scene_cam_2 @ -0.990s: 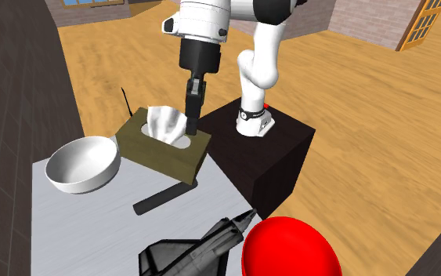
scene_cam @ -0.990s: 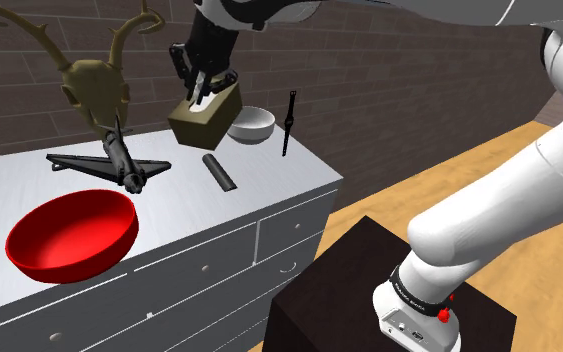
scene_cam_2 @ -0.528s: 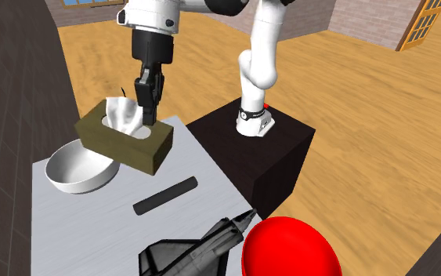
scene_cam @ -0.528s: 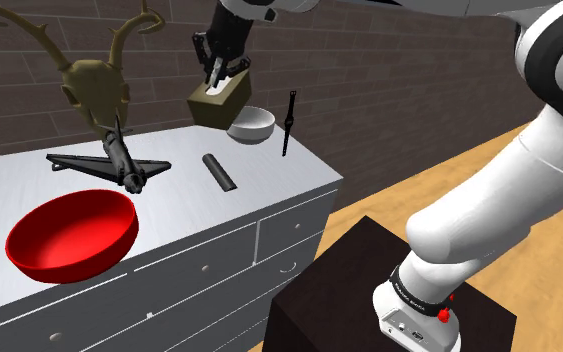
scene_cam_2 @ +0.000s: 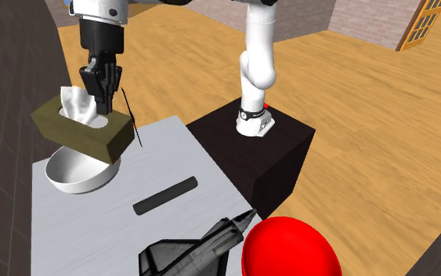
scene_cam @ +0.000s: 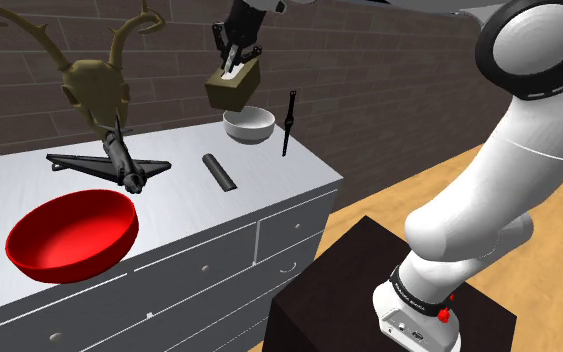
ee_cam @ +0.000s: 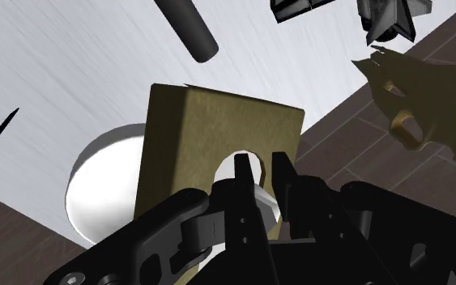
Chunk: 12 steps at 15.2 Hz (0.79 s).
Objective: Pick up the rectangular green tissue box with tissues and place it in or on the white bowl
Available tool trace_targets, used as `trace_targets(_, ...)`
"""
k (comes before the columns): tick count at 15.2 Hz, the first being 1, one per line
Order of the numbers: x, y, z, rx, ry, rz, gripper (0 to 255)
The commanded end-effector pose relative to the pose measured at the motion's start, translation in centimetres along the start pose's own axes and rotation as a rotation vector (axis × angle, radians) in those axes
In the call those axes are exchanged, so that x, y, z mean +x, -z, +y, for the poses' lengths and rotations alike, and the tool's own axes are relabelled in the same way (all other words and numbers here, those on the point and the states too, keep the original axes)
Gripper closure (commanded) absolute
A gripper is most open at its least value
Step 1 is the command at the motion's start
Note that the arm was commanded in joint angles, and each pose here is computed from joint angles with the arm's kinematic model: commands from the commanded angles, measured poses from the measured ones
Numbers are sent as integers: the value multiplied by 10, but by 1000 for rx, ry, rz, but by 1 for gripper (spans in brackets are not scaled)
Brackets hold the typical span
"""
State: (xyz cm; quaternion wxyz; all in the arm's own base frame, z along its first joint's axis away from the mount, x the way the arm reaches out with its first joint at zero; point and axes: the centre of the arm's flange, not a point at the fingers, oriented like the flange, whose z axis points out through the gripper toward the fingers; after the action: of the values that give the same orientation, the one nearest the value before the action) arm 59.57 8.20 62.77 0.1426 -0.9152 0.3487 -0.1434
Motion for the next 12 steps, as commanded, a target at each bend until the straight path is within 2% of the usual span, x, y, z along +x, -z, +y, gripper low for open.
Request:
trace_targets(1, 25, 3, 7, -1, 1, 0, 255)
trace_targets(9, 132, 6, 32, -1, 1, 0, 255)
trace_targets(12, 130, -9, 38, -1, 1, 0, 255)
